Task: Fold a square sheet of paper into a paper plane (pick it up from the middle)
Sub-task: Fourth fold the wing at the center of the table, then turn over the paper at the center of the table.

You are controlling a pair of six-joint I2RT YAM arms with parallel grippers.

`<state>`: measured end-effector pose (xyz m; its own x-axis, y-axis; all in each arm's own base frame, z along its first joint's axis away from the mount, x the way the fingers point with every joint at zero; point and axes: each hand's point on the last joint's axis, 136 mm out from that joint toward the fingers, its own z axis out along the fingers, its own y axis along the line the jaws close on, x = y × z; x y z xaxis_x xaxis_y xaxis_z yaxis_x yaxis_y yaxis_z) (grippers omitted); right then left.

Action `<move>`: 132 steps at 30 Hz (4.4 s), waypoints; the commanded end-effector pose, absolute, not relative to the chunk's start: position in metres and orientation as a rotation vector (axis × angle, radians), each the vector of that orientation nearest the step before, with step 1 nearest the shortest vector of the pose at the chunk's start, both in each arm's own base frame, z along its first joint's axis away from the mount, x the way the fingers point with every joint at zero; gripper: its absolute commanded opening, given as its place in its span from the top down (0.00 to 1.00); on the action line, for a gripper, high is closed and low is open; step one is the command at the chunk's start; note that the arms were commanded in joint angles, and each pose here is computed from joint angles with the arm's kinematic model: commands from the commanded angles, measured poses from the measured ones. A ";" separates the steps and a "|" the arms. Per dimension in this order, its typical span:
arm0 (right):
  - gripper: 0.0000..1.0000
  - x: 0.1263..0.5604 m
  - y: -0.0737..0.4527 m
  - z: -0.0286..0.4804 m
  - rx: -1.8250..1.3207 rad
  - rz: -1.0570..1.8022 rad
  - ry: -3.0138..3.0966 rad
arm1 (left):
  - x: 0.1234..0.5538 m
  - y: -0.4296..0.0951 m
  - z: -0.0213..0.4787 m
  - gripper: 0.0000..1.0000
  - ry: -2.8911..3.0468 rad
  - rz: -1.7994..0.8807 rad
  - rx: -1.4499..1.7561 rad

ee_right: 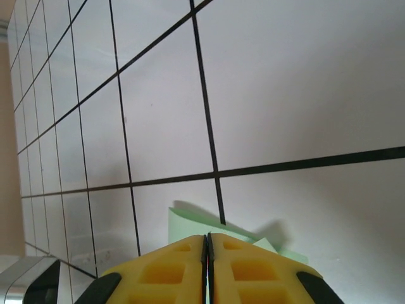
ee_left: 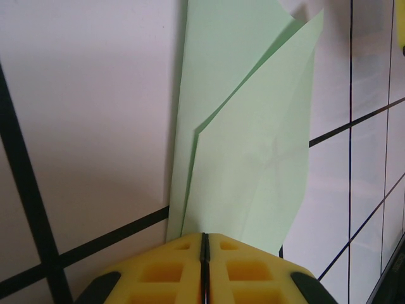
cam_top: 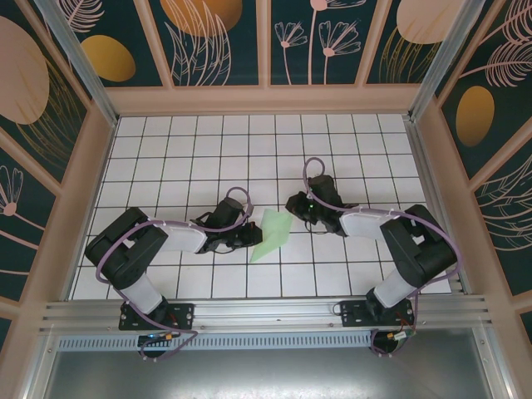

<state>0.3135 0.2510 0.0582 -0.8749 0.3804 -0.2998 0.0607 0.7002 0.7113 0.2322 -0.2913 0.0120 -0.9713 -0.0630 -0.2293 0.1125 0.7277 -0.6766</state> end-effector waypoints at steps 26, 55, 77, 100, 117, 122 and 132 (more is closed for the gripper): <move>0.88 0.323 0.233 0.038 0.364 0.948 2.503 | 0.193 -0.251 -0.044 0.88 2.943 -0.842 0.005; 0.91 0.264 0.269 -0.013 0.300 0.936 2.712 | 0.222 -0.279 0.040 0.81 2.747 -0.984 0.101; 0.91 0.259 0.262 -0.019 0.364 0.890 2.727 | 0.224 -0.326 0.040 0.82 2.753 -1.270 0.019; 0.90 0.261 0.263 -0.022 0.342 0.858 2.749 | 0.157 -0.241 -0.022 0.82 2.963 -0.953 -0.085; 0.86 0.261 0.340 0.010 -0.554 0.844 2.690 | 0.199 -0.226 0.064 0.75 2.606 -0.943 -0.143; 0.82 0.277 0.346 0.051 -0.517 0.821 2.594 | 0.218 -0.229 0.067 0.68 2.594 -0.913 -0.162; 0.67 0.282 0.281 0.076 0.097 0.848 2.517 | 0.248 -0.248 0.071 0.46 2.597 -0.883 -0.101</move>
<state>0.2805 0.3075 0.0926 -0.8753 0.0524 -0.4807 -0.2637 0.7816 0.5653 0.2380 -0.2429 0.0665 -0.9251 -0.2120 -0.3152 0.0272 0.7907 -0.6116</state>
